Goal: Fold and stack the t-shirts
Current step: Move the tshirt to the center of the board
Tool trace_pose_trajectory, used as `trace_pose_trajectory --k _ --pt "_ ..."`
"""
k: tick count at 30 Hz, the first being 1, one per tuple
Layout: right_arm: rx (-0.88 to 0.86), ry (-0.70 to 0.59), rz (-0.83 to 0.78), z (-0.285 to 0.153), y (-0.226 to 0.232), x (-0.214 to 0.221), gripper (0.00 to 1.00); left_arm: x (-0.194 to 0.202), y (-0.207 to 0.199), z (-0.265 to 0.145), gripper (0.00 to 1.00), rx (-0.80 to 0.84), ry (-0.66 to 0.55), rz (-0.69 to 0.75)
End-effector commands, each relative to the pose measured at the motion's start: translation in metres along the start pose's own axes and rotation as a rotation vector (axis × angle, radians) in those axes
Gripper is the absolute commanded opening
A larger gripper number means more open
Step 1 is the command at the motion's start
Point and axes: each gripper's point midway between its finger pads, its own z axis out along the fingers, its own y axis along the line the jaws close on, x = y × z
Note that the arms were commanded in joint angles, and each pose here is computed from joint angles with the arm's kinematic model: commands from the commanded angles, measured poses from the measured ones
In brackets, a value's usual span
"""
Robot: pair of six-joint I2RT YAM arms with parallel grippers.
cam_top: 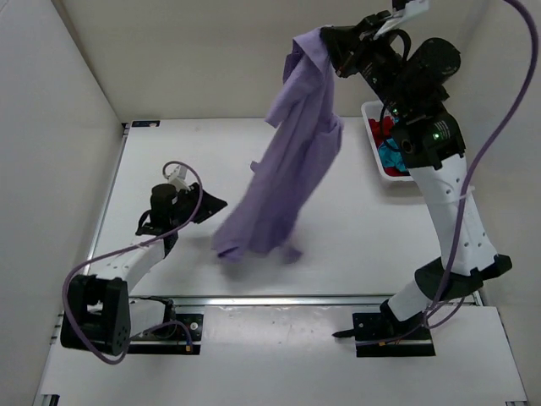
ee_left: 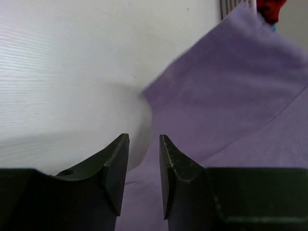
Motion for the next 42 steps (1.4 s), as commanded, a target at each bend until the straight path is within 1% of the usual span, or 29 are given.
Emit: trace_pose_trajectory --k 1,2,4,6,8,9,10,12,14,15,16,17,20,21,23,24,26,27,29,31,32,34,35,36,38,39,40,41,42 --pt "-0.102 -0.036 0.112 0.001 -0.001 -0.008 0.00 -0.027 0.007 -0.019 0.43 -0.043 -0.133 -0.017" --pt "-0.101 0.046 0.156 0.012 -0.017 0.030 0.00 -0.032 0.012 -0.028 0.43 -0.067 -0.176 -0.021" --pt "-0.084 0.142 0.197 0.019 -0.033 0.074 0.00 -0.040 0.013 -0.034 0.43 -0.078 -0.220 -0.008" --pt "-0.031 0.286 0.224 0.036 -0.059 0.146 0.00 -0.037 0.016 -0.033 0.44 -0.111 -0.212 0.005" --pt "-0.035 0.366 0.225 0.049 -0.071 0.188 0.00 -0.027 0.016 -0.031 0.42 -0.121 -0.192 0.025" --pt "-0.005 0.437 0.240 0.055 -0.086 0.227 0.00 -0.025 0.014 -0.030 0.43 -0.120 -0.195 0.025" --pt "0.005 0.431 0.234 0.061 -0.091 0.226 0.00 -0.024 0.016 -0.030 0.43 -0.125 -0.200 0.021" --pt "0.086 0.507 0.256 0.066 -0.127 0.273 0.00 -0.022 0.018 -0.031 0.43 -0.135 -0.194 0.021" --pt "0.105 0.501 0.288 0.068 -0.143 0.262 0.00 -0.027 0.024 -0.033 0.44 -0.165 -0.206 0.041" --pt "0.108 0.515 0.305 0.067 -0.147 0.266 0.00 -0.028 0.030 -0.035 0.44 -0.189 -0.212 0.036" --pt "0.113 0.508 0.294 0.064 -0.148 0.258 0.00 -0.026 0.030 -0.035 0.45 -0.192 -0.208 0.035" --pt "0.135 0.517 0.284 0.061 -0.152 0.263 0.00 -0.021 0.037 -0.034 0.45 -0.212 -0.201 0.034" --pt "0.118 0.520 0.261 0.055 -0.148 0.254 0.00 -0.010 0.037 -0.022 0.47 -0.219 -0.161 0.072" --pt "0.125 0.519 0.246 0.053 -0.146 0.249 0.00 -0.004 0.036 -0.014 0.47 -0.230 -0.130 0.091" --pt "0.161 0.513 0.214 0.051 -0.148 0.244 0.00 -0.001 0.040 -0.005 0.51 -0.295 -0.096 0.147" --pt "0.173 0.491 0.196 0.052 -0.148 0.234 0.00 0.005 0.039 0.003 0.52 -0.321 -0.068 0.184" --pt "0.160 0.489 0.201 0.054 -0.142 0.232 0.00 0.024 0.042 0.013 0.52 -0.331 -0.003 0.213" --pt "0.109 0.487 0.225 0.056 -0.128 0.226 0.00 0.032 0.050 0.017 0.52 -0.343 0.017 0.204" --pt "0.079 0.483 0.220 0.059 -0.117 0.225 0.00 0.044 0.055 0.022 0.52 -0.348 0.052 0.206" --pt "0.064 0.496 0.187 0.061 -0.100 0.230 0.00 0.061 0.060 0.032 0.52 -0.355 0.122 0.221" --pt "0.064 0.491 0.174 0.060 -0.098 0.224 0.00 0.068 0.061 0.038 0.49 -0.347 0.161 0.221" --pt "0.062 0.488 0.155 0.061 -0.089 0.225 0.00 0.086 0.055 0.046 0.29 -0.321 0.229 0.244" --pt "0.057 0.499 0.166 0.061 -0.087 0.233 0.00 0.093 0.049 0.050 0.11 -0.300 0.245 0.240" --pt "0.048 0.495 0.158 0.061 -0.085 0.230 0.00 0.097 0.045 0.051 0.00 -0.286 0.252 0.229" --pt "0.055 0.499 0.162 0.061 -0.088 0.235 0.00 0.116 0.027 0.050 0.00 -0.213 0.297 0.195" --pt "0.048 0.497 0.164 0.065 -0.089 0.240 0.00 0.122 -0.004 0.047 0.00 -0.111 0.290 0.170" --pt "0.049 0.490 0.179 0.068 -0.094 0.238 0.00 0.133 -0.029 0.046 0.00 -0.033 0.291 0.187" --pt "0.018 0.495 0.209 0.074 -0.087 0.241 0.00 0.144 -0.063 0.041 0.00 0.058 0.295 0.172" --pt "0.002 0.520 0.231 0.077 -0.086 0.255 0.00 0.155 -0.096 0.034 0.00 0.151 0.301 0.194"
